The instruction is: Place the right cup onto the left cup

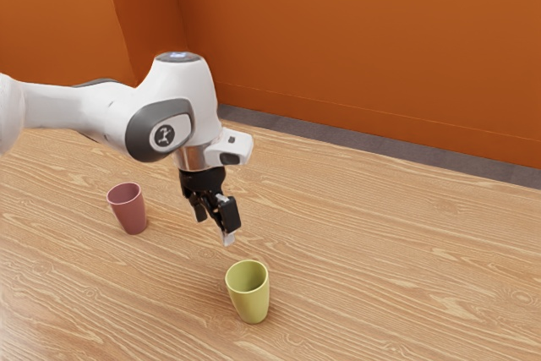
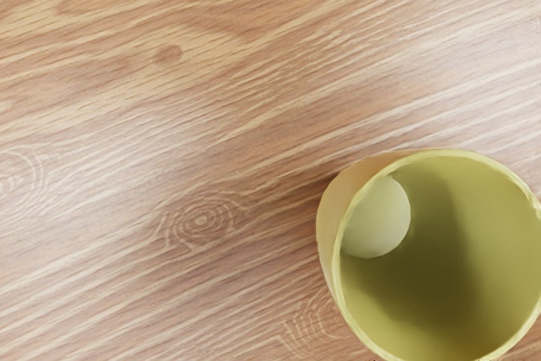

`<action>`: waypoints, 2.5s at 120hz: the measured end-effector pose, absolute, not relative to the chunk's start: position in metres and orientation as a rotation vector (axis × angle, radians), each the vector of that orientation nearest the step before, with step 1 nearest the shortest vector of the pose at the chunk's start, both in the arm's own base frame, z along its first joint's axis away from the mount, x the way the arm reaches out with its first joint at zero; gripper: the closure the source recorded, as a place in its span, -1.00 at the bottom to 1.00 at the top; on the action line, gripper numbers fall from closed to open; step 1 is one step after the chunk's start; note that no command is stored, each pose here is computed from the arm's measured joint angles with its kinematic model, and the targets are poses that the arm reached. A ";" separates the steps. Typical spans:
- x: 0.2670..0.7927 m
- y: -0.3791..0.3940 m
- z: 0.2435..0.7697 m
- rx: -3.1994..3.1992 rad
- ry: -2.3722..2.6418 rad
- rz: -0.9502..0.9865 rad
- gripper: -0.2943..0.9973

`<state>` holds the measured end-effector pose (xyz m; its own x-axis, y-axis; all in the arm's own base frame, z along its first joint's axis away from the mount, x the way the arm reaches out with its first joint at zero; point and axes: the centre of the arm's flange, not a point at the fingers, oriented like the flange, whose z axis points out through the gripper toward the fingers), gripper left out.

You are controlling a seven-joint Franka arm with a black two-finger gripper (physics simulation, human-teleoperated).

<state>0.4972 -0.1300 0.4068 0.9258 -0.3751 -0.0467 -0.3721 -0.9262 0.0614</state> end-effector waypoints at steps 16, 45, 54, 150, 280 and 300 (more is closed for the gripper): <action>0.496 -0.144 0.386 3.019 -0.594 -0.080 -0.54; 0.507 -0.136 0.352 3.019 -0.528 -0.103 -0.54; 0.504 -0.135 0.335 3.018 -0.518 -0.134 -0.54; 0.498 -0.164 0.318 3.015 -0.602 -0.062 0.62; 0.500 0.093 0.531 3.178 -0.022 0.140 0.67; 0.510 0.132 0.517 3.185 0.036 0.103 0.67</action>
